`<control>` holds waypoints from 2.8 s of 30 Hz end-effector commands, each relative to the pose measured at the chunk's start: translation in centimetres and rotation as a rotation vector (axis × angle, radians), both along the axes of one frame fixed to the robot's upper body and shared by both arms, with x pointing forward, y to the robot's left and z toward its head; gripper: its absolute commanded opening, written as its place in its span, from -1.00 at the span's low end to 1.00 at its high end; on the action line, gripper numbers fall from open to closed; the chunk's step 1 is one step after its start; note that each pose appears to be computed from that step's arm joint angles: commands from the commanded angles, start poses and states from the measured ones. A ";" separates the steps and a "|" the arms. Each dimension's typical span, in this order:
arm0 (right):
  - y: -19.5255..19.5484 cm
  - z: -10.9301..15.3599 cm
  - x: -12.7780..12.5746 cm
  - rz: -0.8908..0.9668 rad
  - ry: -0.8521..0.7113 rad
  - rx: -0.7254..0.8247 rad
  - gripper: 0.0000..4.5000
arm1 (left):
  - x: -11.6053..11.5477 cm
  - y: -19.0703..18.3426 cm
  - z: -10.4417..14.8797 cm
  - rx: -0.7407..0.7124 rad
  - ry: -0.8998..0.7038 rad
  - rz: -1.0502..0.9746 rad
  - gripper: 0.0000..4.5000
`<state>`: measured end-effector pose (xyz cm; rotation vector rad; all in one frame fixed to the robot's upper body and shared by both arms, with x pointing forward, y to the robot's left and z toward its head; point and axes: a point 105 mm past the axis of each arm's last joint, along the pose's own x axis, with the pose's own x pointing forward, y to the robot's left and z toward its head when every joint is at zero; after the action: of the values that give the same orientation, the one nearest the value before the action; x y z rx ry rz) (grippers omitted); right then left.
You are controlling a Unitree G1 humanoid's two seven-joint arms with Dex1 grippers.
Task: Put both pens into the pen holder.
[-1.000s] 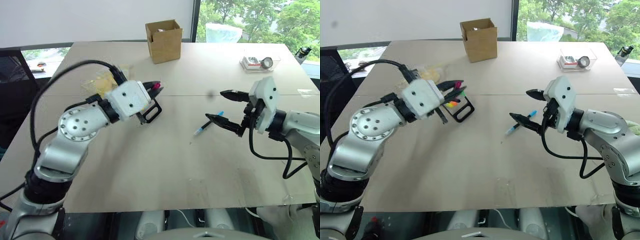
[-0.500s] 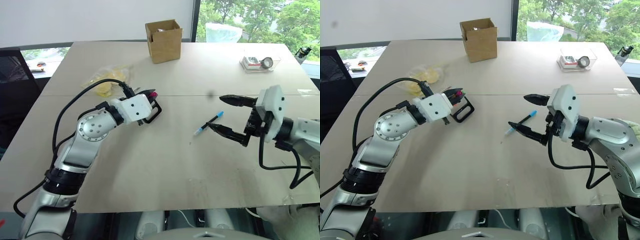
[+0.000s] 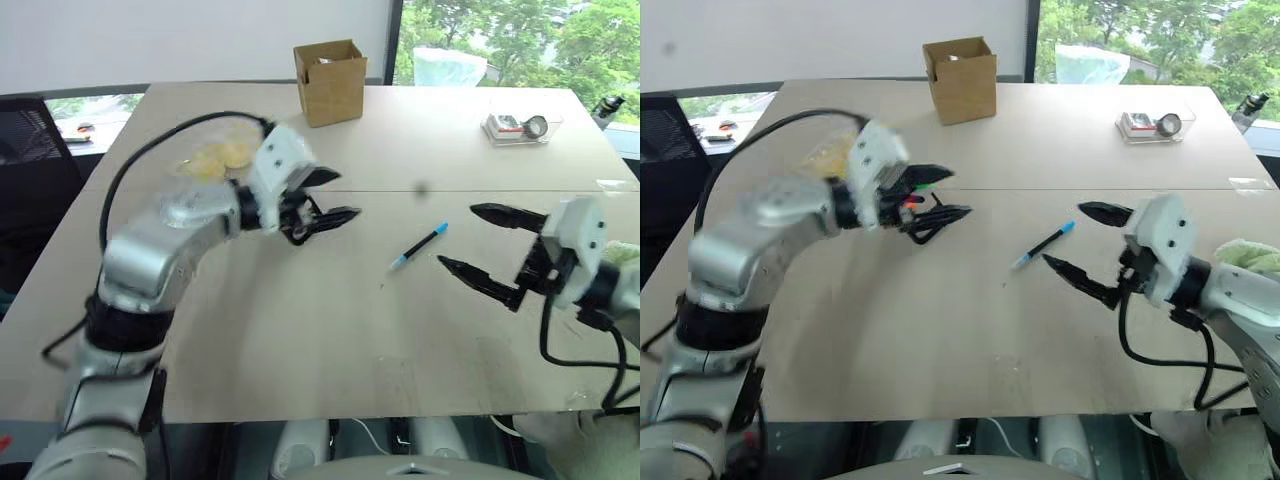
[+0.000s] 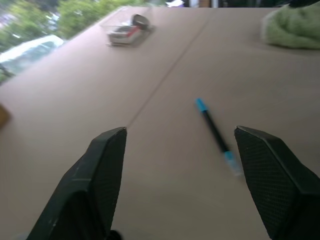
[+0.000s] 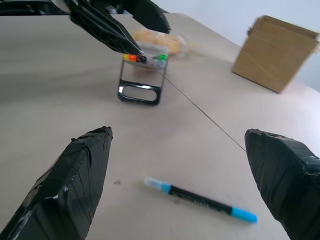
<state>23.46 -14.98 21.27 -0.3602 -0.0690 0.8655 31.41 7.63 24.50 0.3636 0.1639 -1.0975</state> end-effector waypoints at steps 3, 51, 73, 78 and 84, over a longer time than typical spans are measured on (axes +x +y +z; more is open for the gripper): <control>-1.9 0.9 -2.0 -0.111 -0.060 -0.056 1.00 | 1.6 -4.7 -2.6 0.226 0.254 0.044 0.62; 1.3 2.3 -1.6 -0.008 -0.097 0.072 1.00 | 1.2 0.3 5.4 -0.223 -0.883 0.052 -0.99; 2.2 2.6 -1.3 0.101 -0.043 0.068 1.00 | 3.1 7.7 -5.5 0.087 -1.069 0.055 -0.99; 2.0 2.5 -1.5 0.084 -0.041 0.068 1.00 | 4.3 9.7 -4.5 0.105 -1.082 0.139 -0.99; 1.7 2.0 -1.6 0.060 -0.027 0.062 1.00 | 2.7 8.6 -2.7 -0.049 -1.091 0.116 0.39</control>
<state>22.38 -13.37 22.47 -0.2813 -0.0936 0.9245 34.92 16.87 20.06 0.8880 -0.7206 -0.6608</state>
